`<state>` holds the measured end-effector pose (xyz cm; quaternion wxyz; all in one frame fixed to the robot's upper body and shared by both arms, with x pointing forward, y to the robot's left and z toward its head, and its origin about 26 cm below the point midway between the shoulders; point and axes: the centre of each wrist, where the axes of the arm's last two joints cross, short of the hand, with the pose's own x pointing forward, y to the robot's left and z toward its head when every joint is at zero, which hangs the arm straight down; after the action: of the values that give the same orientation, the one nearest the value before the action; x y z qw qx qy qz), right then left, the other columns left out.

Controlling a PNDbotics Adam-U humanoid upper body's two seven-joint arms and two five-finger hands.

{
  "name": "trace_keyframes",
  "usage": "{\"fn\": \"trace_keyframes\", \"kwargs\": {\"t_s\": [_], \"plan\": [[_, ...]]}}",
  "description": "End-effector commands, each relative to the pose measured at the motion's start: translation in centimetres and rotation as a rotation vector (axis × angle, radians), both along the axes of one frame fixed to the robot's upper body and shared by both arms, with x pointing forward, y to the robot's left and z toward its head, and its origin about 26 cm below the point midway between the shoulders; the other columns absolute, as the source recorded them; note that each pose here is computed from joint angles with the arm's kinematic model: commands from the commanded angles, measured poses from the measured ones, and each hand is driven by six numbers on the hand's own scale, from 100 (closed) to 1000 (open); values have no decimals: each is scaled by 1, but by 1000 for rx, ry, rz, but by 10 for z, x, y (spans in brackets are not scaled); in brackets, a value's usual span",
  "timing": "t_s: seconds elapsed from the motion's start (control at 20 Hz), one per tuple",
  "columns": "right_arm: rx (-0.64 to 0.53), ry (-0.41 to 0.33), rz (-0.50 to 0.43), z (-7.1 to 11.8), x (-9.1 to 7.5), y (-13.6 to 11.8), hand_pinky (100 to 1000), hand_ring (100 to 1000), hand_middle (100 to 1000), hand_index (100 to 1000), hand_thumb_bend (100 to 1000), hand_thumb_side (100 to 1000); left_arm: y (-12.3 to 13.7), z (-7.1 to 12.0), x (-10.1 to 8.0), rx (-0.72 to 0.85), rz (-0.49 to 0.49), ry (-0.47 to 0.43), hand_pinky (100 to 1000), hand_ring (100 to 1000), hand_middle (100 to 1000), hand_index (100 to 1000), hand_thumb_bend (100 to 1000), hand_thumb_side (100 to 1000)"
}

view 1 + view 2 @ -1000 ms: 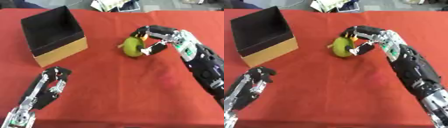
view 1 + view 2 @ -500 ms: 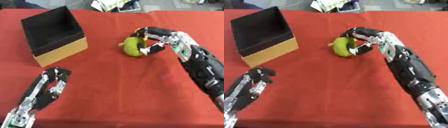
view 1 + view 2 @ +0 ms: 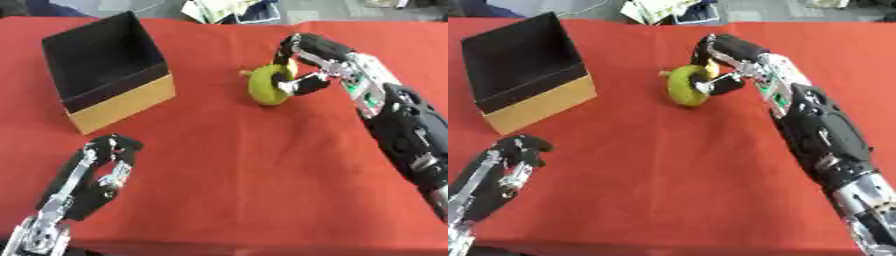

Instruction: Pick up objects on the table and place them in the box.

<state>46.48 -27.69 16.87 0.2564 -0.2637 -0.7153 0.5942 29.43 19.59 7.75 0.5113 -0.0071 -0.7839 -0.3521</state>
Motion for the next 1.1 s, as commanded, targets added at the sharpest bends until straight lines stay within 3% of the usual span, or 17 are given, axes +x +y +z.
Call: {"fn": "trace_keyframes", "kwargs": {"t_s": [0.05, 0.3, 0.5, 0.8, 1.1], "plan": [[31, -124, 53, 44, -3, 4, 633, 542, 453, 328, 100, 207, 0, 4, 0, 9, -14, -13, 625, 752, 643, 722, 100, 747], [65, -196, 142, 89, -8, 25, 640, 546, 459, 332, 100, 212, -2, 4, 1, 23, -37, -13, 625, 753, 644, 722, 100, 747], [87, -190, 173, 112, -5, 36, 641, 546, 461, 335, 100, 213, -9, 6, 2, 29, -76, -19, 627, 755, 644, 722, 100, 748], [83, -154, 197, 123, 5, 56, 651, 556, 476, 360, 100, 211, -18, 9, 3, 41, -134, -24, 627, 755, 645, 720, 100, 749], [50, -126, 224, 117, 11, 76, 657, 567, 488, 375, 100, 206, -25, 11, 4, 45, -173, -25, 629, 756, 646, 719, 100, 748]]}}
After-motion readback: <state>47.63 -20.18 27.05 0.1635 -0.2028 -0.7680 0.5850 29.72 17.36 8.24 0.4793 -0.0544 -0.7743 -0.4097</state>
